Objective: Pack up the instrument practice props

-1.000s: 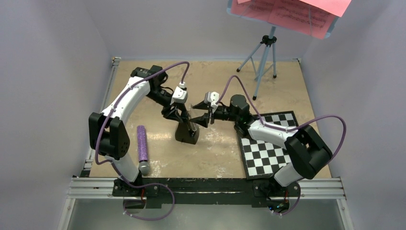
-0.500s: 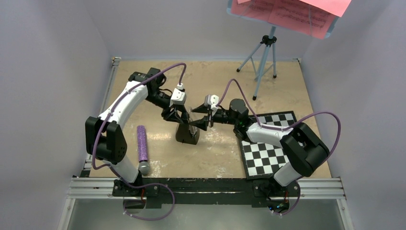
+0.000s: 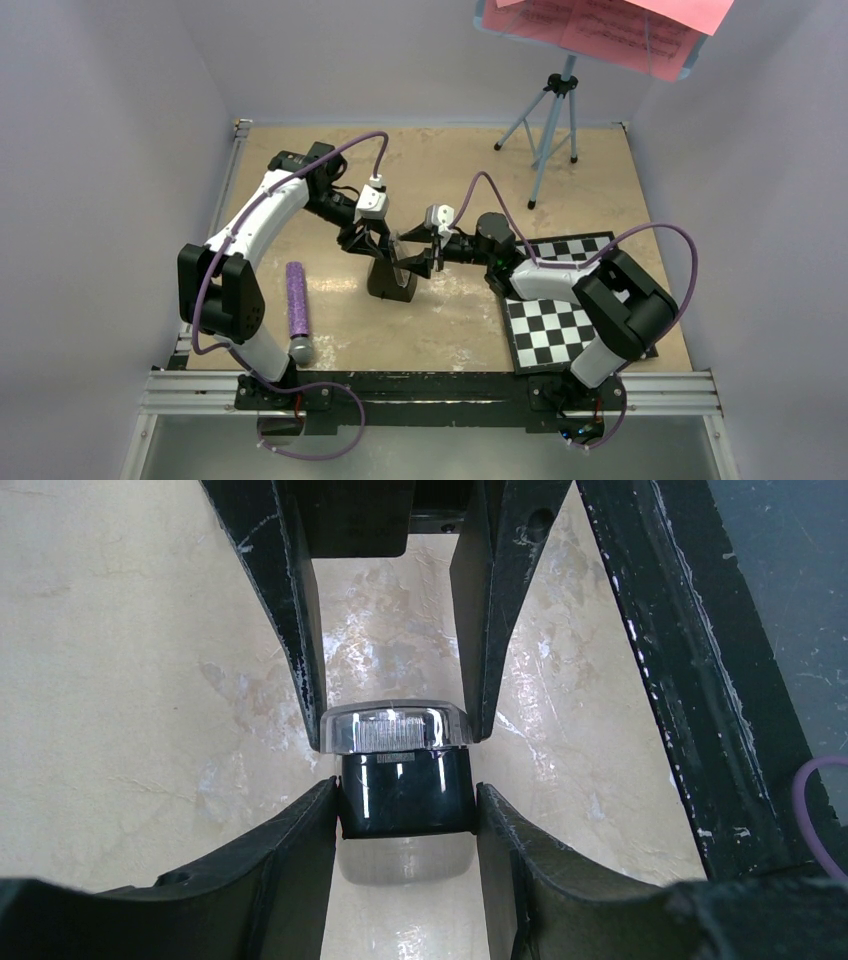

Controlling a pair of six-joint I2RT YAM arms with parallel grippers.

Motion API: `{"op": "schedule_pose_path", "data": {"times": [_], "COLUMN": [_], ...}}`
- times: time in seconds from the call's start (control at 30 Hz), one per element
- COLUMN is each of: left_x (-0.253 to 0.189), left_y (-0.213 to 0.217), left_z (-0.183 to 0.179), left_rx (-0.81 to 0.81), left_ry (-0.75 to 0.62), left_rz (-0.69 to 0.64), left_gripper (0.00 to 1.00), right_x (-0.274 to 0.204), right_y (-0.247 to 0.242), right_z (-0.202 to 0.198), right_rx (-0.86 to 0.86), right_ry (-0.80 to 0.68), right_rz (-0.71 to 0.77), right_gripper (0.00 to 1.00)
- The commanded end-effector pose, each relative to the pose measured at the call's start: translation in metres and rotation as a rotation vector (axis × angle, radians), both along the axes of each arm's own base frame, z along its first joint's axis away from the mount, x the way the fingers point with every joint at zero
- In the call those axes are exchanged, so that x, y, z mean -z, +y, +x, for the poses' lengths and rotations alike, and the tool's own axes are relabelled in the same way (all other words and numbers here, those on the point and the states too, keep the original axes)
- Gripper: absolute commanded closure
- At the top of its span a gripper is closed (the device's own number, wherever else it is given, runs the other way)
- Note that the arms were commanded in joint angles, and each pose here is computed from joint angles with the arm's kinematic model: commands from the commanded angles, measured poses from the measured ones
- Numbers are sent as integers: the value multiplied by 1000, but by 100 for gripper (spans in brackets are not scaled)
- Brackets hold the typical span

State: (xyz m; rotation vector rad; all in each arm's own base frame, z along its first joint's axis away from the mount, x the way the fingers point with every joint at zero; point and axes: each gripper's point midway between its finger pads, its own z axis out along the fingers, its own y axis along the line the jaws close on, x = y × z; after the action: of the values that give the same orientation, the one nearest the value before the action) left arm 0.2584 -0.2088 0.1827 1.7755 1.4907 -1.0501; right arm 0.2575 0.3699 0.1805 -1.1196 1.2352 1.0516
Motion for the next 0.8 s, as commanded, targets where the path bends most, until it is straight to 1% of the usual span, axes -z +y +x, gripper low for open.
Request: {"op": "schedule_pose_path", "data": {"times": [0.0,0.4,0.57,0.77], "left_x": [30,34,35,41], "left_y": [15,15,15,18], "left_z": [-17,-16,-15,-15], "left_rx": [34,41,35,33], "left_ry": [74,76,62,58], "left_rz": [122,126,124,137], "left_gripper": [100,100,100,100], "right_x": [-20,-2,-9,-11], "right_y": [6,6,5,5], "right_z": [3,-8,-1,-4], "right_rx": [-16,-70,-27,-21], "right_ry": [-85,-59,-135,-142], "right_rz": [52,31,75,112], "right_gripper": [100,100,100,100]}}
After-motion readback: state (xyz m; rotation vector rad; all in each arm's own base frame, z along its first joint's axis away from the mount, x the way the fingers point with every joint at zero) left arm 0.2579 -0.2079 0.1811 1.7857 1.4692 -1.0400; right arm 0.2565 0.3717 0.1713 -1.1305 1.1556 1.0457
